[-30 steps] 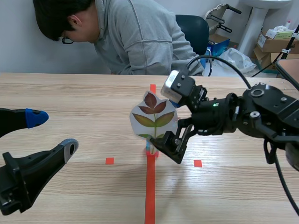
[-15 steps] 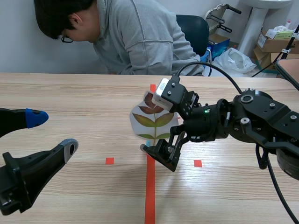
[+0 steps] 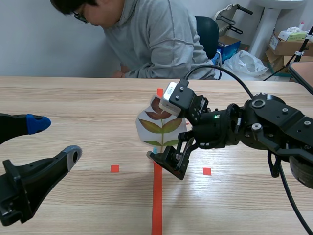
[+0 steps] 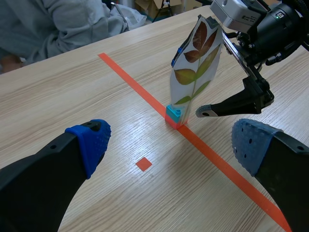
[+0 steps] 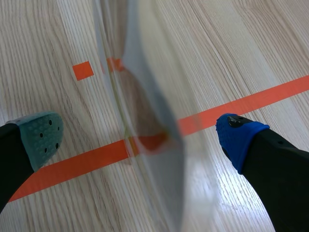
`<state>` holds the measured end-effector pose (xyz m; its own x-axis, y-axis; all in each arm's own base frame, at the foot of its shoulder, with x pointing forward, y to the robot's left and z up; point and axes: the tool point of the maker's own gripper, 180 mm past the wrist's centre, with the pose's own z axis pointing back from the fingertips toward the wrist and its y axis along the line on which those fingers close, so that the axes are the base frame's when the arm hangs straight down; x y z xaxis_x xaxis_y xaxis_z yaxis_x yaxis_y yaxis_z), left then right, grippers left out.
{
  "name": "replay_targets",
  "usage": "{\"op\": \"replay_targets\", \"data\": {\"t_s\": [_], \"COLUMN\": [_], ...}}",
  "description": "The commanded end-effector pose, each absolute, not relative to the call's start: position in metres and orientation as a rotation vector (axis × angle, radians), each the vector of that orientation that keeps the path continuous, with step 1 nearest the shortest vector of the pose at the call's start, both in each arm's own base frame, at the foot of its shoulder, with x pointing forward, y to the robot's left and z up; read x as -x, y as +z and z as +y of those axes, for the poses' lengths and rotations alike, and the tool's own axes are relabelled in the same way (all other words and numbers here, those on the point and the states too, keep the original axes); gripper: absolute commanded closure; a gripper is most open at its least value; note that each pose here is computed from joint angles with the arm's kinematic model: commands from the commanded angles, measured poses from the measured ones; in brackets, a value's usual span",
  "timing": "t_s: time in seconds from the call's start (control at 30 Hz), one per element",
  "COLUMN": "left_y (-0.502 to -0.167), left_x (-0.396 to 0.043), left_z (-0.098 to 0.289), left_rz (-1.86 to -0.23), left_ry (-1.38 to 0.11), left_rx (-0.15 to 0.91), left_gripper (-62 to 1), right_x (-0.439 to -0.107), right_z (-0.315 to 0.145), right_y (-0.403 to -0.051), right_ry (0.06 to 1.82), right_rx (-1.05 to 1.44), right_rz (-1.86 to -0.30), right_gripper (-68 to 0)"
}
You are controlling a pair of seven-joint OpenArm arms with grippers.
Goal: Do the leaf sorting experiment
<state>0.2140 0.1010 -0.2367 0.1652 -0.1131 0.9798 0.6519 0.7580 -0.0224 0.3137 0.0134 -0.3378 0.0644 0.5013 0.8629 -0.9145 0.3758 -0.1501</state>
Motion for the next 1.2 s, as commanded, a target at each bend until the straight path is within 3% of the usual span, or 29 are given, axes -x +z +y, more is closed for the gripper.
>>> {"op": "replay_targets", "data": {"t_s": [0.0, 0.13, 0.2, 0.4, 0.67, 1.17], "left_y": [-0.2265, -0.2265, -0.2265, -0.2265, -0.2265, -0.2265], "left_x": [-0.2154, -0.2154, -0.2154, -0.2154, -0.2154, -0.2154], "left_z": [0.0974, 0.0974, 0.0974, 0.0974, 0.0974, 0.0974], "left_rz": [-1.336, -1.336, -1.336, -1.336, -1.336, -1.336], "left_ry": [-0.573, -0.573, -0.573, -0.573, -0.573, -0.573], "left_rx": [0.523, 0.523, 0.523, 0.523, 0.523, 0.523], "left_gripper": [-53.8, -53.8, -53.8, -53.8, -53.8, -53.8], "right_x": [-0.3229, -0.3229, -0.3229, -0.3232, -0.3231, -0.3235], "right_z": [0.0121, 0.0121, 0.0121, 0.0119, 0.0119, 0.0125], "right_y": [-0.3232, -0.3232, -0.3232, -0.3232, -0.3233, -0.3213], "right_ry": [1.146, 1.146, 1.146, 1.145, 1.145, 1.142], "right_rx": [-0.498, -0.498, -0.498, -0.497, -0.497, -0.501], "right_rz": [-1.059, -1.059, -1.059, -1.06, -1.059, -1.065], "right_gripper": [-67.7, -64.8, -56.2, -20.7, -1.6, -0.8]}}
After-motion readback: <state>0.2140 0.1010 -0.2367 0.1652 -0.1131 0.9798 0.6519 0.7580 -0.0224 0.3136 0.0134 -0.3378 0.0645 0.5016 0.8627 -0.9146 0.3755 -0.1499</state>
